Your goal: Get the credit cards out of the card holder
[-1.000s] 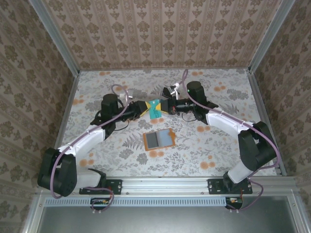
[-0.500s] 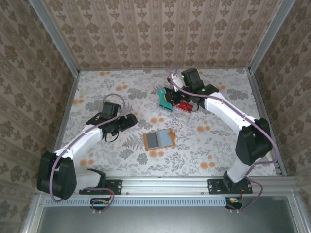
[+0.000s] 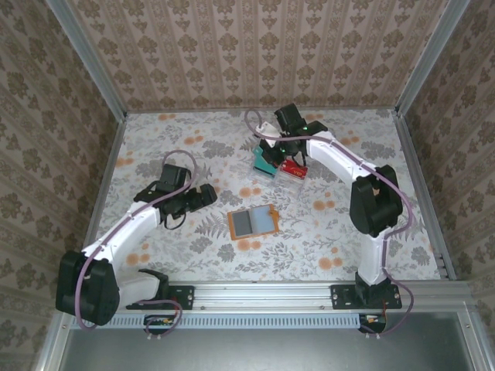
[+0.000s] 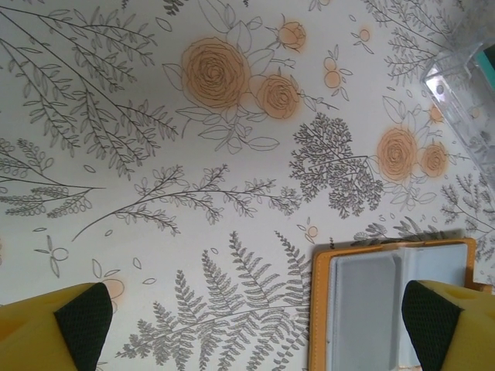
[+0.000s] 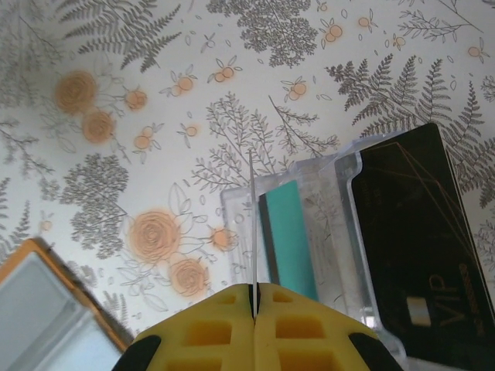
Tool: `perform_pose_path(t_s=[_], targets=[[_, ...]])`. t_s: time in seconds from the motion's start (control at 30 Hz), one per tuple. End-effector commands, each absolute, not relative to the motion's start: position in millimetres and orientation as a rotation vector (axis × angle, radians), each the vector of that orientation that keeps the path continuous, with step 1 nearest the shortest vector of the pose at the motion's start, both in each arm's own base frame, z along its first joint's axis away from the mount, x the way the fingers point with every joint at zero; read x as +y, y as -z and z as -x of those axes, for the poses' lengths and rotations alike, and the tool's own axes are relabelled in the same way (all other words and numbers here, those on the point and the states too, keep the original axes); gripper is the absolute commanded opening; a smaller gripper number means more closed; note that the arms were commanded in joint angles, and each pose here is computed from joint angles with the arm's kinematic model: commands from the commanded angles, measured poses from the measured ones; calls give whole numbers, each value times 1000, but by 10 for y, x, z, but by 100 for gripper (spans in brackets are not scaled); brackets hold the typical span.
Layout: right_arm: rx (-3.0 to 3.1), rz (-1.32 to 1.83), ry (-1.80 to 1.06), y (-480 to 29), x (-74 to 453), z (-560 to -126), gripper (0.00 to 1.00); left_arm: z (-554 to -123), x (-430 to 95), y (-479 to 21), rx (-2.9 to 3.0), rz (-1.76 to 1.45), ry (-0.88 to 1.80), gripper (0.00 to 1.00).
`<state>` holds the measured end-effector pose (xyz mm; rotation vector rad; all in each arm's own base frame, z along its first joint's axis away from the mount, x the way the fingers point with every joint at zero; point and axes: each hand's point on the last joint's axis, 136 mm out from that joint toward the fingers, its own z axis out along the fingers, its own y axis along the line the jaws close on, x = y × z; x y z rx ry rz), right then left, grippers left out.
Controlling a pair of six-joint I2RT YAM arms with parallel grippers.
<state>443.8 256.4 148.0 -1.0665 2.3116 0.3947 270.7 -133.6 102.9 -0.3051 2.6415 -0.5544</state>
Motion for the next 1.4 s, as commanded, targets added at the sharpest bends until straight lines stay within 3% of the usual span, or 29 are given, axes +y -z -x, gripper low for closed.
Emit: perform_pose_path(t_s=[0.0, 0.63, 0.87, 1.0, 1.23, 1.37], targets=[[2324, 1141, -345, -1380, 2522, -4503, 0, -2697, -1448, -1111, 2625, 243, 603, 100], [2409, 1266, -202, -1021, 2361, -4547, 5, -2614, -1451, -982, 2666, 250, 579, 100], [2414, 1285, -206, -1020, 2373, -4541, 21, -2621, -1488, -960, 2678, 233, 569, 100], [2412, 1258, -205, -1065, 2381, -4570, 25, -2619, -1502, -947, 2686, 223, 550, 100], [2364, 1135, -261, -1452, 2436, -4568, 28, -2616, -1527, -969, 2690, 213, 549, 100], [2373, 895, -274, -1760, 2376, -4534, 39, -2610, -1542, -1007, 2681, 221, 571, 100]])
